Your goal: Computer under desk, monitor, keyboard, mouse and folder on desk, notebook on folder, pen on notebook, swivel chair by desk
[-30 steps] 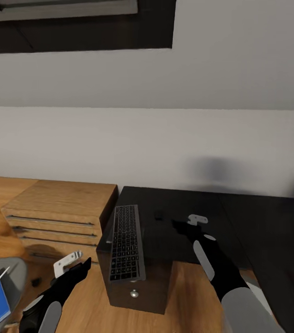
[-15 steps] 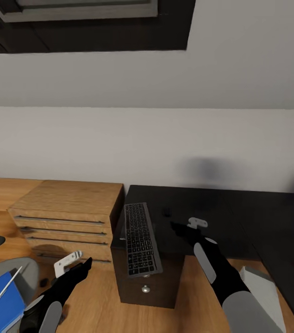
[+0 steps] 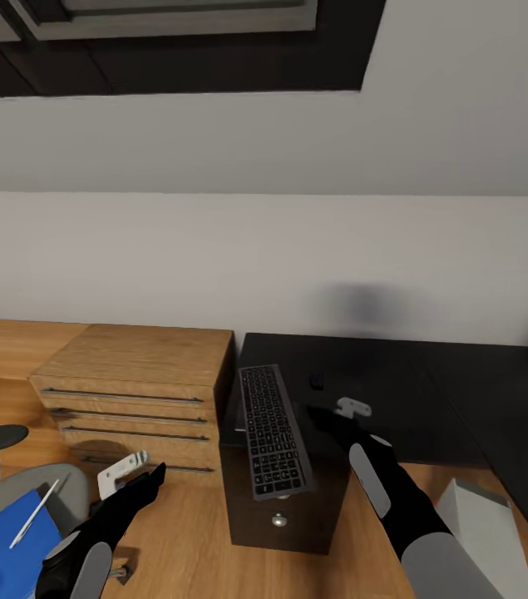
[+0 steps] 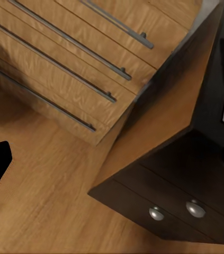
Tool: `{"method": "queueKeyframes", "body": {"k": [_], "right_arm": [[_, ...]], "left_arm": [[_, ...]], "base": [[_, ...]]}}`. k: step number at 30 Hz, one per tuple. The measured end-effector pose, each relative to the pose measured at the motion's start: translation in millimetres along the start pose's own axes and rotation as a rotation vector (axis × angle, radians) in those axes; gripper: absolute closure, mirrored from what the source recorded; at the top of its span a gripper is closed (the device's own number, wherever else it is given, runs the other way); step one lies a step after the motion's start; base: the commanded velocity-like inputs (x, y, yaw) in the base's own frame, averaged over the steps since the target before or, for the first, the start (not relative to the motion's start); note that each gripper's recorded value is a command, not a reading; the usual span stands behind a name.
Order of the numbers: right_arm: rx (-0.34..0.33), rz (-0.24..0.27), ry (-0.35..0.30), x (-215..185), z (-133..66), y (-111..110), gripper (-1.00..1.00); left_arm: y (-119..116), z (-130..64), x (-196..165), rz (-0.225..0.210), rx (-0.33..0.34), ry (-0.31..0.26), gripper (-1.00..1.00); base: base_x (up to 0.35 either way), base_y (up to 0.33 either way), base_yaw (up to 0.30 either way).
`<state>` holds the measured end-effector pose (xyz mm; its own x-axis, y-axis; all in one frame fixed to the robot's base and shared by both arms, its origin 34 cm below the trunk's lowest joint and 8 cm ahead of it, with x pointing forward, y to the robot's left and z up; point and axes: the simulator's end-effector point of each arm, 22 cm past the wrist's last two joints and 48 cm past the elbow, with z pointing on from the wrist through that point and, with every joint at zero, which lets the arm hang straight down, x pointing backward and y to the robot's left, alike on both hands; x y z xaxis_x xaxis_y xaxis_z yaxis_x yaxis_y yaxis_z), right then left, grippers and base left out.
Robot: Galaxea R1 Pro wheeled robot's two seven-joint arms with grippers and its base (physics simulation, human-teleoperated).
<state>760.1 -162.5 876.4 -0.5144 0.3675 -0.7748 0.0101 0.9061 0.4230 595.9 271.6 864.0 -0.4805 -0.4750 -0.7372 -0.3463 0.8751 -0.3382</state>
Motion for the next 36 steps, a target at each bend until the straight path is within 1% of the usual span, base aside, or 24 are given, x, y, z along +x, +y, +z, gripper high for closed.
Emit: {"method": "queueKeyframes", "body": {"k": [4, 8, 26, 28, 31, 33, 36], "right_arm": [[-0.028, 0.004, 0.002, 1, -0.3, 5, -1.00], [-0.043, 0.005, 0.002, 2, -0.2, 9, -1.00], [-0.049, 0.009, 0.005, 3, -0.4, 8, -1.00], [-0.053, 0.022, 0.007, 4, -0.3, 9, -1.00], [-0.061, 0.065, 0.018, 9, 0.3, 9, -1.00], [-0.066, 0.104, 0.027, 14, 0.8, 9, -1.00], [-0.068, 0.127, 0.033, 16, 0.8, 6, -1.00]], "left_arm": [[1, 0.0, 0, 0.000, -0.004, 0.000, -1.00], [1, 0.3, 0, 0.002, -0.006, 0.000, -1.00], [1, 0.5, 0, 0.004, -0.008, 0.000, -1.00], [1, 0.5, 0, 0.004, -0.009, 0.000, -1.00], [1, 0.5, 0, 0.004, -0.009, 0.000, -1.00], [1, 0.5, 0, 0.005, -0.009, 0.000, -1.00], [1, 0.3, 0, 0.004, -0.009, 0.000, -1.00]], "base": [[-0.026, 0.061, 0.000], [-0.208, 0.020, 0.000], [-0.317, 0.003, 0.000], [-0.336, 0.000, 0.000], [-0.336, 0.000, 0.000], [-0.336, 0.000, 0.000], [-0.258, 0.000, 0.000]]}}
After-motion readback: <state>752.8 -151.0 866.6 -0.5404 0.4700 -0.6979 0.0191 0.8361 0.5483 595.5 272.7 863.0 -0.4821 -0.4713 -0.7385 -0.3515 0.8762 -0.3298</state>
